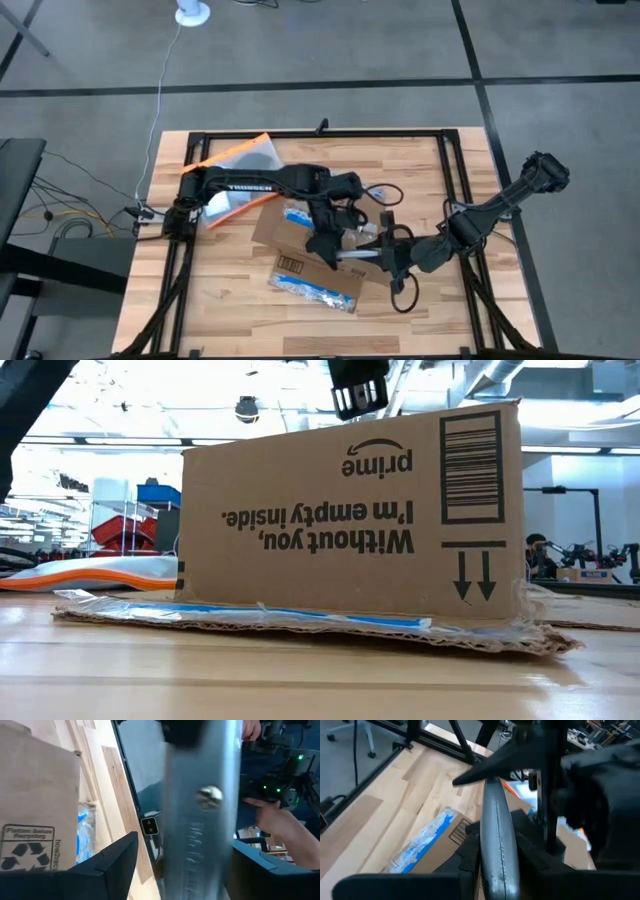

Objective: Unpack boxes
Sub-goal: Break down the box using the silver cutter until it is completely flat

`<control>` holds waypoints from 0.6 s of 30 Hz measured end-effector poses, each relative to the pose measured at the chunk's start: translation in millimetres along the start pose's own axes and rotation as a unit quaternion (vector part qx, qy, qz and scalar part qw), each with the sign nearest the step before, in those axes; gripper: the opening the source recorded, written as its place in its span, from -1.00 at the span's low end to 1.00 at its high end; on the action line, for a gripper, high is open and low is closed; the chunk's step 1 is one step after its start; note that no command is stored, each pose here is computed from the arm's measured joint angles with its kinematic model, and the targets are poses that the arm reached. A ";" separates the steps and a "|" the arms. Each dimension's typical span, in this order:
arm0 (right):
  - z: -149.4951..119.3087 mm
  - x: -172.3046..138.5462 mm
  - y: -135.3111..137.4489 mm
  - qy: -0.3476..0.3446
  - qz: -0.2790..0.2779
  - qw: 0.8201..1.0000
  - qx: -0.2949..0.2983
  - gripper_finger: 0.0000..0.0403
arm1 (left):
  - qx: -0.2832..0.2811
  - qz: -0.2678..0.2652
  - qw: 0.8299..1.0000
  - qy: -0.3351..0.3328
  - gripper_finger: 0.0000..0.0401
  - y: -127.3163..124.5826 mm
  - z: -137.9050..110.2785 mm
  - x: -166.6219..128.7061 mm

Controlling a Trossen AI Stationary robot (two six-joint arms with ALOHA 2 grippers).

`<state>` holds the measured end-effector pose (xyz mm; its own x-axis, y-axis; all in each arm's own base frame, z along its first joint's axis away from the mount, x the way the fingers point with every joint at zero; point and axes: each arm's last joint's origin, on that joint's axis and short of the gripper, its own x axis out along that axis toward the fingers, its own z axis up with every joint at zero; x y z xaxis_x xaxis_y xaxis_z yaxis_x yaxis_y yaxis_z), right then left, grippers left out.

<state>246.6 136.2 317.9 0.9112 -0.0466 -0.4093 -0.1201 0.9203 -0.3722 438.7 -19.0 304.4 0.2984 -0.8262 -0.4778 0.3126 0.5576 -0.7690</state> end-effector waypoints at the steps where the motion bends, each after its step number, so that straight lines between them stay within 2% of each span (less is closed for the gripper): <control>1: -0.7 0.1 0.2 0.002 0.003 1.000 -0.002 -0.71 | 0.000 -0.003 1.000 0.000 0.16 0.1 0.1 -0.4; 8: -1.1 0.2 0.7 0.004 0.010 1.000 -0.006 -0.71 | 0.007 -0.004 1.000 -0.003 0.10 2.2 0.2 -4.9; 14: -2.0 0.1 1.0 0.008 0.012 1.000 -0.010 -0.71 | 0.016 -0.022 1.000 -0.003 -0.06 2.3 0.3 -6.6; 18: -1.5 0.2 1.0 0.005 0.014 1.000 -0.009 -0.71 | 0.039 -0.031 0.999 -0.003 -0.25 1.8 0.4 -6.7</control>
<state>246.0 136.5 316.2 0.9034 -0.0258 -0.4280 -0.1516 0.9145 -0.3751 437.6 -12.4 306.4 0.2822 -0.8593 -0.4266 0.4003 0.5095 -0.7617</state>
